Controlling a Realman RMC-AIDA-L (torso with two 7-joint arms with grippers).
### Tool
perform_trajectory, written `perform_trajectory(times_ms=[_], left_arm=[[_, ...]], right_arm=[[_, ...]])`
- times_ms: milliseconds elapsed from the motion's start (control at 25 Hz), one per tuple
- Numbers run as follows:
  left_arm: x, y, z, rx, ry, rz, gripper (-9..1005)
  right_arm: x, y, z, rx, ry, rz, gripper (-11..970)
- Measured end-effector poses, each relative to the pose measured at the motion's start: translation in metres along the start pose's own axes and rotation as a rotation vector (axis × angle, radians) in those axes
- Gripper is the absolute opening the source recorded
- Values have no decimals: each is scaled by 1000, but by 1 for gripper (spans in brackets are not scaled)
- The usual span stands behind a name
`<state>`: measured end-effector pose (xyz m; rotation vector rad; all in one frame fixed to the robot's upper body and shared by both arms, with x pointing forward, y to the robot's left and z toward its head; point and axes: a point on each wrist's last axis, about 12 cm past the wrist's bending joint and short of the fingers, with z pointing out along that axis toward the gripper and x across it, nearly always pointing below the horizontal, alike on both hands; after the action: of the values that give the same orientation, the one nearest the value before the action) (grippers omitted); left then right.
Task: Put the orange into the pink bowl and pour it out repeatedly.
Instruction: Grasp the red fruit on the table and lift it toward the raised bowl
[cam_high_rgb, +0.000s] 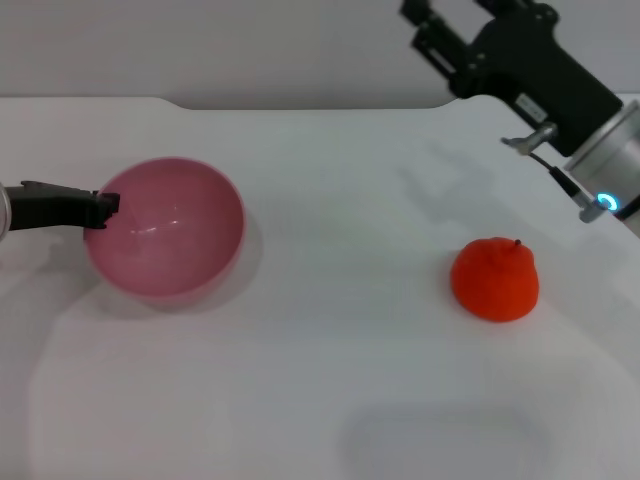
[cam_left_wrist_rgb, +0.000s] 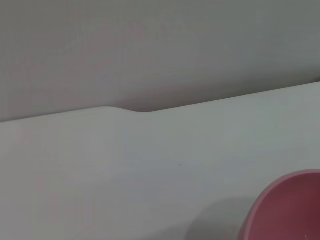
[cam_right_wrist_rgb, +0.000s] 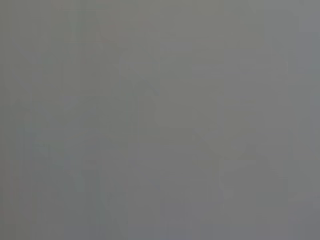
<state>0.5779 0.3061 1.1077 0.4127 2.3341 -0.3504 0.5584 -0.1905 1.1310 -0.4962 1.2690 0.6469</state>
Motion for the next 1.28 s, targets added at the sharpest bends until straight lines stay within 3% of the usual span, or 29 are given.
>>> perform_trajectory(times_ms=[160, 280, 440, 600, 800, 1040, 1280], left_arm=[[-1, -1, 1, 0, -1, 3, 47], [-1, -1, 2, 1, 1, 2, 47], [0, -1, 3, 1, 0, 0, 47], [-2, -2, 4, 8, -12, 2, 47], [-6, -3, 4, 23, -34, -3, 47], [-17, -7, 5, 39, -48, 5, 47], [-35, -23, 6, 127, -16, 15, 47]], right_arm=[[-11, 8, 9, -39, 82, -96, 602], [-21, 8, 12, -6, 172, -186, 602], [-54, 4, 11, 114, 274, -304, 602], [-86, -7, 11, 241, 401, -331, 602], [-105, -10, 17, 312, 572, -297, 602], [-113, -16, 18, 206, 751, -65, 602], [-108, -15, 5, 153, 893, 30, 603]])
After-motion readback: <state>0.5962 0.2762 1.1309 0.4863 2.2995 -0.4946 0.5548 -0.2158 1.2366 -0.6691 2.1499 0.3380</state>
